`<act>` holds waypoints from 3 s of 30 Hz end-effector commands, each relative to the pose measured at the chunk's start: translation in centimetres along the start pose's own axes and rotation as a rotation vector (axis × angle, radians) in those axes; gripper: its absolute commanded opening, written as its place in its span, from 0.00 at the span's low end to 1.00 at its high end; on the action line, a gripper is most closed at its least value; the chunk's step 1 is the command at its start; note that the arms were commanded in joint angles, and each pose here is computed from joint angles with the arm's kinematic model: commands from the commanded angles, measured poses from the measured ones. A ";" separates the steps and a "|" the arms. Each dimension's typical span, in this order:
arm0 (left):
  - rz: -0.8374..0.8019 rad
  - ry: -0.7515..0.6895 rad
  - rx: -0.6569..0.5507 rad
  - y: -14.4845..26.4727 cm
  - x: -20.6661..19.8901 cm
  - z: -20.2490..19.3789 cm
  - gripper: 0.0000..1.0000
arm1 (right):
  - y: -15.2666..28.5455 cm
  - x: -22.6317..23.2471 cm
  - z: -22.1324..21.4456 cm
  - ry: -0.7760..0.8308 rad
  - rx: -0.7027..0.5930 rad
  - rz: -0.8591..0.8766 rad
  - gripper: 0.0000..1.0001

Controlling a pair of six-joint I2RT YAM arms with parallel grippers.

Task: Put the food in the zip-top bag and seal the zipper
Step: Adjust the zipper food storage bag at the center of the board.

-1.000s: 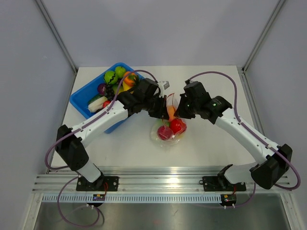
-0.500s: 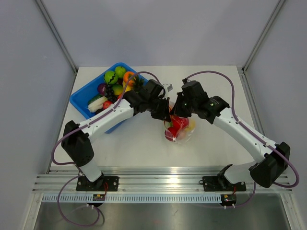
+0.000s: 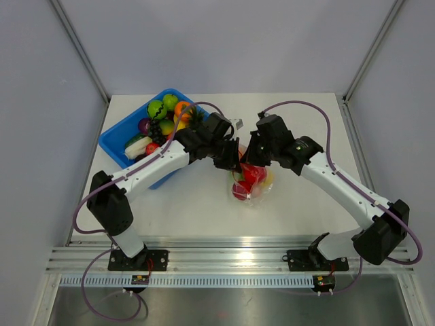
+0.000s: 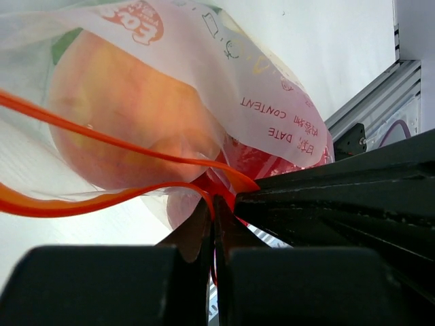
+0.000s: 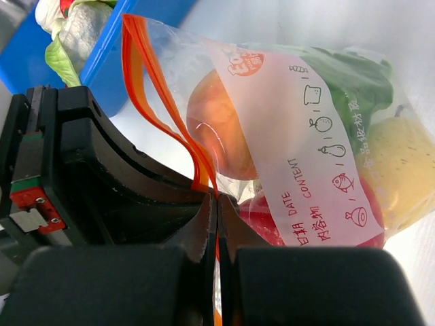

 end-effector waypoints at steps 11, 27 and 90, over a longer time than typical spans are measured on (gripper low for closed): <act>-0.107 0.137 -0.266 2.4 -2.8 2.0 0.00 | 1.5 1.5 1.0 0.086 -0.034 0.035 0.34; -0.087 0.367 -0.401 2.6 -2.3 2.4 0.00 | 10.9 -3.7 -1.2 0.185 -0.250 -0.051 0.68; -0.281 -1.086 -0.409 10.3 -2.5 0.2 0.75 | 6.4 -2.8 -6.0 0.597 -0.303 0.172 0.00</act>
Point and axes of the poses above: each gripper's point midway between its finger pads, its own y axis back along the fingers, its own x axis along the line the jaws close on, z = x × y, the point moved 8 cm from there along y, back along the fingers
